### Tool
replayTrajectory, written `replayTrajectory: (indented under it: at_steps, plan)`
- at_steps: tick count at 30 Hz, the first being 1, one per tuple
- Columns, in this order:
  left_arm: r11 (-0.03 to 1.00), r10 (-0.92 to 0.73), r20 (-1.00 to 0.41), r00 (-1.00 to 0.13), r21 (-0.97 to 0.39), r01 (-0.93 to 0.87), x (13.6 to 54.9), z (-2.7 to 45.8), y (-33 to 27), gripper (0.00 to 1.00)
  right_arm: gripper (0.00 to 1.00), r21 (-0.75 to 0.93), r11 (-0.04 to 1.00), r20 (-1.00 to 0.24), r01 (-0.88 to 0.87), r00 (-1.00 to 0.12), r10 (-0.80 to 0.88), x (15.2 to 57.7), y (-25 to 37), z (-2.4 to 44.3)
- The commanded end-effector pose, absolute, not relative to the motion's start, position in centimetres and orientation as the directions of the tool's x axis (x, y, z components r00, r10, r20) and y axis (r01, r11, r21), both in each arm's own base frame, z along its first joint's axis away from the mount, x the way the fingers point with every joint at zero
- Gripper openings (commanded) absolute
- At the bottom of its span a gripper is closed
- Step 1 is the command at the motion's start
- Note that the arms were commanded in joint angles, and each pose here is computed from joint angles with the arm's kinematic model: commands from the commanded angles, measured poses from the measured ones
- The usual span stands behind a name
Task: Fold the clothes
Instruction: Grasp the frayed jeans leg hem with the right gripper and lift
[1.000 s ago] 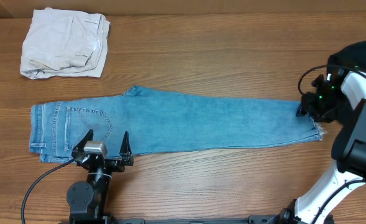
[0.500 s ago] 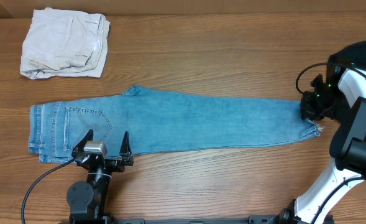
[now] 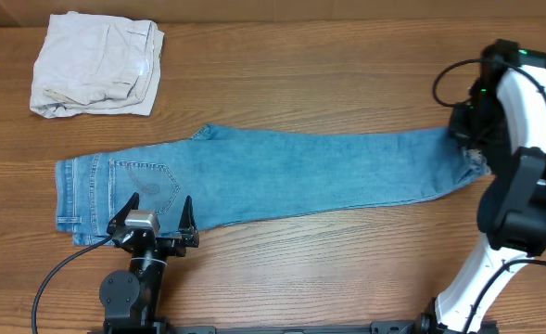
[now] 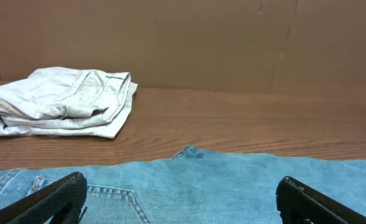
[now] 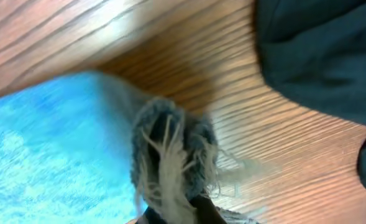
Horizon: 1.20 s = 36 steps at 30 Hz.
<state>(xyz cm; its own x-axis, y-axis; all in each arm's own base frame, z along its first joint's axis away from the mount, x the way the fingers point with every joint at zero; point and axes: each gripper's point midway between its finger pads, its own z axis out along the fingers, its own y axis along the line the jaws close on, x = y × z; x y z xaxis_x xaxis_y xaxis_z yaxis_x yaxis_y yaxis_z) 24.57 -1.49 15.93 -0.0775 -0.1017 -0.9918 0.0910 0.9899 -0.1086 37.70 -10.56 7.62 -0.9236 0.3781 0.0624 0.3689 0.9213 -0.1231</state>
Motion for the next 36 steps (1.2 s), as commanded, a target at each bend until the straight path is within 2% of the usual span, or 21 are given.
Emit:
replayTrajectory:
  at_steps: [1,9,13,24,36]
  plan:
    - [0.992,-0.087,-0.994,-0.073,-0.092,0.080,24.6,15.9,-1.2,1.00,0.04,-0.164,0.912,-0.013,0.375,-0.925,0.379,38.9,-8.4,9.8]
    - [0.992,-0.087,-0.994,-0.073,-0.092,0.081,24.6,15.9,-1.2,1.00,0.04,-0.180,0.941,0.050,0.286,-0.953,0.299,37.8,-2.4,9.9]
    - [0.992,-0.087,-0.994,-0.073,-0.092,0.081,24.6,15.9,-1.2,1.00,0.04,-0.108,0.950,0.079,0.292,-0.950,0.301,37.6,0.6,9.8]
    - [0.992,-0.087,-0.994,-0.073,-0.092,0.081,24.6,15.9,-1.2,1.00,0.04,0.053,0.953,0.160,0.298,-0.945,0.286,36.9,4.3,9.9]
    - [0.992,-0.087,-0.994,-0.073,-0.092,0.081,24.6,15.9,-1.2,1.00,0.04,0.068,0.974,0.150,0.215,-0.968,0.203,36.7,7.7,9.8]
